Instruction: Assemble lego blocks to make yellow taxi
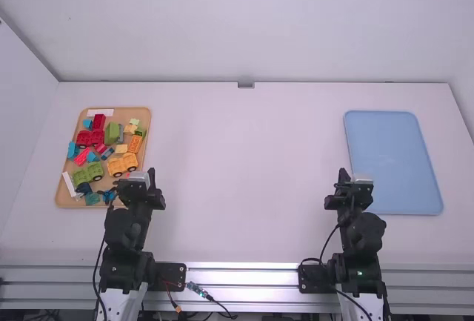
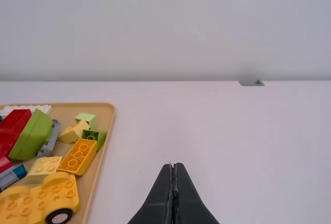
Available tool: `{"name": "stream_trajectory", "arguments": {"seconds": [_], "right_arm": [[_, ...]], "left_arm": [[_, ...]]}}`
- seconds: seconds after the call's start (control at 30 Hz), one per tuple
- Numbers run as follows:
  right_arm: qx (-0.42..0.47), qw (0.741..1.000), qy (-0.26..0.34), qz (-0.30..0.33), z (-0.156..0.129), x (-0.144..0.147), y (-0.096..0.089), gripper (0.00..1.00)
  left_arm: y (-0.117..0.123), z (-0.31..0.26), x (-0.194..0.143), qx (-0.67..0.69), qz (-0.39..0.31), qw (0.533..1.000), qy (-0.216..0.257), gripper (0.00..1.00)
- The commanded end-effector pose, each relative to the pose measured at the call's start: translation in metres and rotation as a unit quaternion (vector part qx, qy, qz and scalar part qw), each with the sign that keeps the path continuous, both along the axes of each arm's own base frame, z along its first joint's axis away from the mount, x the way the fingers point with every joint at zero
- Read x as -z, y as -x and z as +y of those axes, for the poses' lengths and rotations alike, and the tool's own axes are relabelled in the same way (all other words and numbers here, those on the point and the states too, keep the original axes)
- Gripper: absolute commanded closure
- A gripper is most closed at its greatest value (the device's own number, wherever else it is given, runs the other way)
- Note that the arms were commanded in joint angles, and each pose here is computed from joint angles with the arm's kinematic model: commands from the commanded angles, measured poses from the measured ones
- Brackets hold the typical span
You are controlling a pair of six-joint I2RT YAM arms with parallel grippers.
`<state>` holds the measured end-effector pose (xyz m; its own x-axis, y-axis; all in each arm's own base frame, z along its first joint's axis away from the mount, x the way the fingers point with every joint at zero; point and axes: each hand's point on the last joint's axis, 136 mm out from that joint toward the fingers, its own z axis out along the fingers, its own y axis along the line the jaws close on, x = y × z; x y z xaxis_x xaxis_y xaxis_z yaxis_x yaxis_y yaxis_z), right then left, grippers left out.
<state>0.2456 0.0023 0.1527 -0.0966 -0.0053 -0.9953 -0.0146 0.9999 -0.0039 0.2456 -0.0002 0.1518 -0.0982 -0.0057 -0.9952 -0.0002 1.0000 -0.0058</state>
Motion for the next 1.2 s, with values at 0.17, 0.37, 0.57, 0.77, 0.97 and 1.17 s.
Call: {"name": "stream_trajectory", "arguments": {"seconds": [0.17, 0.37, 0.57, 0.77, 0.97, 1.17], "right_arm": [[-0.015, 1.000, 0.016, -0.014, 0.005, -0.015, -0.001, 0.96], [-0.016, 0.999, 0.034, 0.004, 0.005, -0.016, 0.000, 0.93], [-0.024, 0.998, 0.055, 0.026, 0.006, -0.017, 0.000, 0.88], [-0.055, 0.995, 0.073, 0.044, 0.016, -0.018, 0.001, 0.84], [-0.083, 0.990, 0.097, 0.064, 0.028, -0.019, 0.002, 0.79], [-0.098, 0.987, 0.122, 0.046, 0.036, -0.037, -0.001, 0.75]], "left_arm": [[0.000, -0.004, -0.012, 0.003, -0.006, 1.000, -0.003, 0.97], [0.000, -0.005, -0.012, 0.006, 0.012, 1.000, -0.003, 0.93], [0.000, -0.007, -0.013, 0.012, 0.035, 0.999, 0.004, 0.88], [0.000, -0.011, -0.016, 0.020, 0.052, 0.998, 0.027, 0.84], [-0.003, -0.011, -0.036, 0.019, 0.038, 0.999, 0.028, 0.79], [-0.007, -0.011, -0.050, 0.021, 0.033, 0.999, 0.029, 0.75]]}}
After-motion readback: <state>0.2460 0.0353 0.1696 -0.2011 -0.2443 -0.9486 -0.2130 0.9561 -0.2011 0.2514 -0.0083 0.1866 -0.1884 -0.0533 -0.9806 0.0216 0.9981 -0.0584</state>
